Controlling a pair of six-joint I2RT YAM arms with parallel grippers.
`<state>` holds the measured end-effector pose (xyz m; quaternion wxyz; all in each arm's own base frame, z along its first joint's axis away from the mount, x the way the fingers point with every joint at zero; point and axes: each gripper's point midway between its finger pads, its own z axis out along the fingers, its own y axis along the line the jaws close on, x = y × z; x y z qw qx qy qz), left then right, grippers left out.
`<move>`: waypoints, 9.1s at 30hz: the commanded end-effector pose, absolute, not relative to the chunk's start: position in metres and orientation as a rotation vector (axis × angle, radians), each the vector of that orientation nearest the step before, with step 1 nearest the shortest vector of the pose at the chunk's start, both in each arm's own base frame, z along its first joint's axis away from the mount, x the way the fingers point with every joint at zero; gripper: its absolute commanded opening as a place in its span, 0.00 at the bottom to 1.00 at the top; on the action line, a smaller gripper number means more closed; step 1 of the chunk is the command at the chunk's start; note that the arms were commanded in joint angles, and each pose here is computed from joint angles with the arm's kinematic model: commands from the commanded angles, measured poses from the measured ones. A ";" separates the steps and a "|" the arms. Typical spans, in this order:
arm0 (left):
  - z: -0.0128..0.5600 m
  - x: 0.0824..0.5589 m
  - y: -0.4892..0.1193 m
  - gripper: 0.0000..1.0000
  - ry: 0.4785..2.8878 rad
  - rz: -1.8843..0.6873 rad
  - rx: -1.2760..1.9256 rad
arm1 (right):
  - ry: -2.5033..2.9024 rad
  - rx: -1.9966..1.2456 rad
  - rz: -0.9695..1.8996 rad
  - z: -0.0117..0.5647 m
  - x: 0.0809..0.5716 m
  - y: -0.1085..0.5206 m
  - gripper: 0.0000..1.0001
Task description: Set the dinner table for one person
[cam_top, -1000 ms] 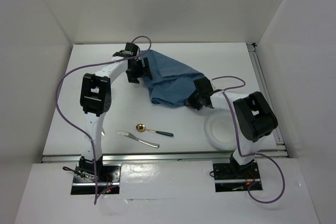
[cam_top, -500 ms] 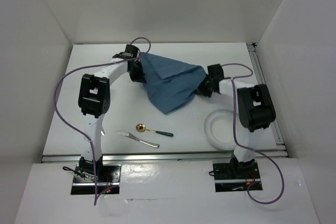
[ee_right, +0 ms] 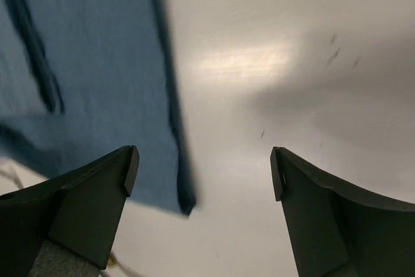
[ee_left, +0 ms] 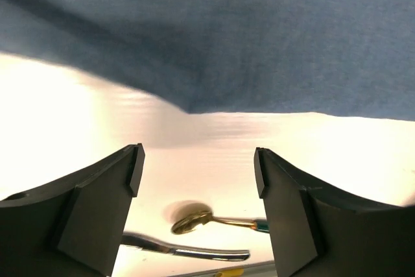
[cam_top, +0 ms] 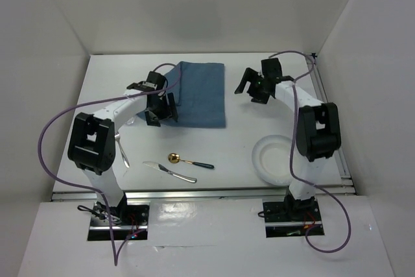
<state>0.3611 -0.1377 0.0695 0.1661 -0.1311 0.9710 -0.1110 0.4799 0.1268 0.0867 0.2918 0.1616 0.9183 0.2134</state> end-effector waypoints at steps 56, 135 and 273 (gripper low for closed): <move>0.066 0.330 -0.084 0.90 2.642 -0.303 -0.948 | 2.375 0.806 0.567 0.064 0.358 0.106 0.81; 0.121 0.404 -0.028 0.00 2.400 -0.254 -1.036 | 2.423 0.921 0.413 0.016 0.351 0.176 0.51; 0.170 0.394 -0.076 0.28 2.588 -0.182 -0.422 | 2.416 0.309 0.417 0.097 0.364 0.160 0.37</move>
